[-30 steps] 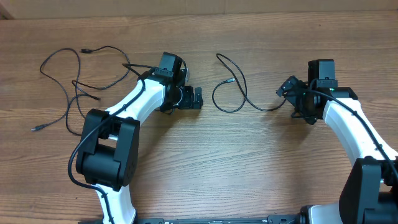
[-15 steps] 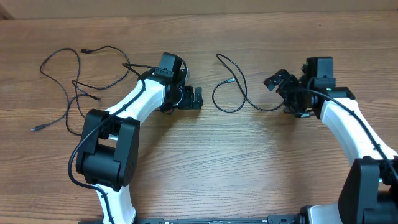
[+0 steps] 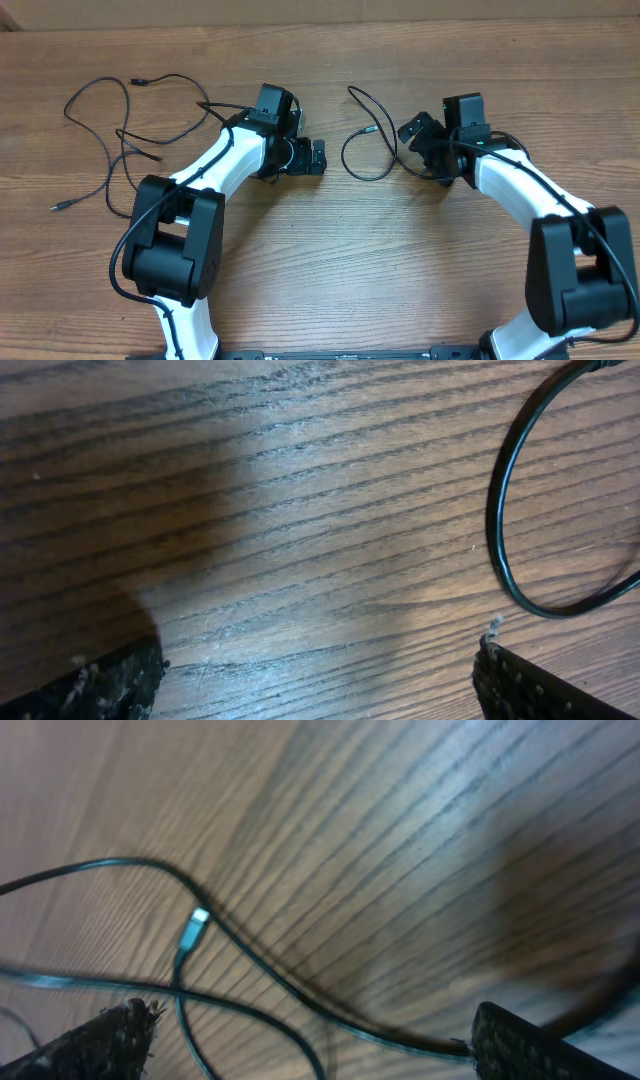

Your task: Untangle cables

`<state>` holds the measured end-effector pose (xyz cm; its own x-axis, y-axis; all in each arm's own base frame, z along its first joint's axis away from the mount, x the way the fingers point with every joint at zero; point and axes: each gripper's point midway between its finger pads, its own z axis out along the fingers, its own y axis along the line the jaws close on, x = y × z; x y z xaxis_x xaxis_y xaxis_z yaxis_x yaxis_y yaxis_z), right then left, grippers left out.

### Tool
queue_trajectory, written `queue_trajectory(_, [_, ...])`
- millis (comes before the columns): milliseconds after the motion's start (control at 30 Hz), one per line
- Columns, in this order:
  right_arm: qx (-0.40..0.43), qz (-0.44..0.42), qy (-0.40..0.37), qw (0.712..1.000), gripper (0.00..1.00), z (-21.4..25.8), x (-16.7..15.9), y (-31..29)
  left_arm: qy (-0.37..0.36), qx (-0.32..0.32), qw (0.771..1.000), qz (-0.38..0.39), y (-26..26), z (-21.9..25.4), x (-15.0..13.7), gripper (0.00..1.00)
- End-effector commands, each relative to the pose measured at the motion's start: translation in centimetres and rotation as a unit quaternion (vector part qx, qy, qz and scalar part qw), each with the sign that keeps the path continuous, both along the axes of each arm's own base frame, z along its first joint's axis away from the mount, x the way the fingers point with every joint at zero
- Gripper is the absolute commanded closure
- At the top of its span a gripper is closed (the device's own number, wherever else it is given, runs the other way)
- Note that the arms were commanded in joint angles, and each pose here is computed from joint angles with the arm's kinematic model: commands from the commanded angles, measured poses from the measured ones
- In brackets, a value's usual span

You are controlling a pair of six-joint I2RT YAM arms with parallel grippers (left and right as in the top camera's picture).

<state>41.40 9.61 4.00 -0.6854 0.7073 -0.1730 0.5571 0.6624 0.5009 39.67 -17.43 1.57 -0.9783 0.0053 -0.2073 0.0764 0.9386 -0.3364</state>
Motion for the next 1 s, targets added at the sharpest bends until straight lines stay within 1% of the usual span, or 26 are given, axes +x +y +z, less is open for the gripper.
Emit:
queue_trajectory(0, [0.018,-0.05,0.016,0.998,0.0,-0.7,0.0,-0.2,0.034,0.028,0.999,-0.004,0.9,-2.9,-1.7,0.0])
queue_trajectory(200, [0.061,-0.02,0.027,0.998,0.0,-0.5,-0.5,1.7,0.034,0.028,0.999,-0.004,0.9,-2.9,-1.7,0.0])
queue_trajectory(300, [0.058,-0.009,0.037,0.998,0.0,-0.7,-1.2,2.4,0.034,0.028,0.999,-0.004,0.9,-2.9,-1.7,0.0])
queue_trajectory(700, [0.011,0.032,-0.012,0.999,0.0,-0.2,-0.9,6.6,0.034,0.028,0.999,-0.004,0.9,-2.9,-1.7,0.0])
queue_trajectory(833, [-0.016,0.088,-0.05,0.995,0.0,0.4,-0.7,8.3,0.034,0.028,0.999,-0.004,0.9,-2.9,-1.7,0.0])
queue_trajectory(967, [-0.032,0.119,-0.064,0.99,0.0,0.6,-0.7,8.8,0.035,0.028,0.999,-0.004,0.9,-2.9,-1.7,0.0])
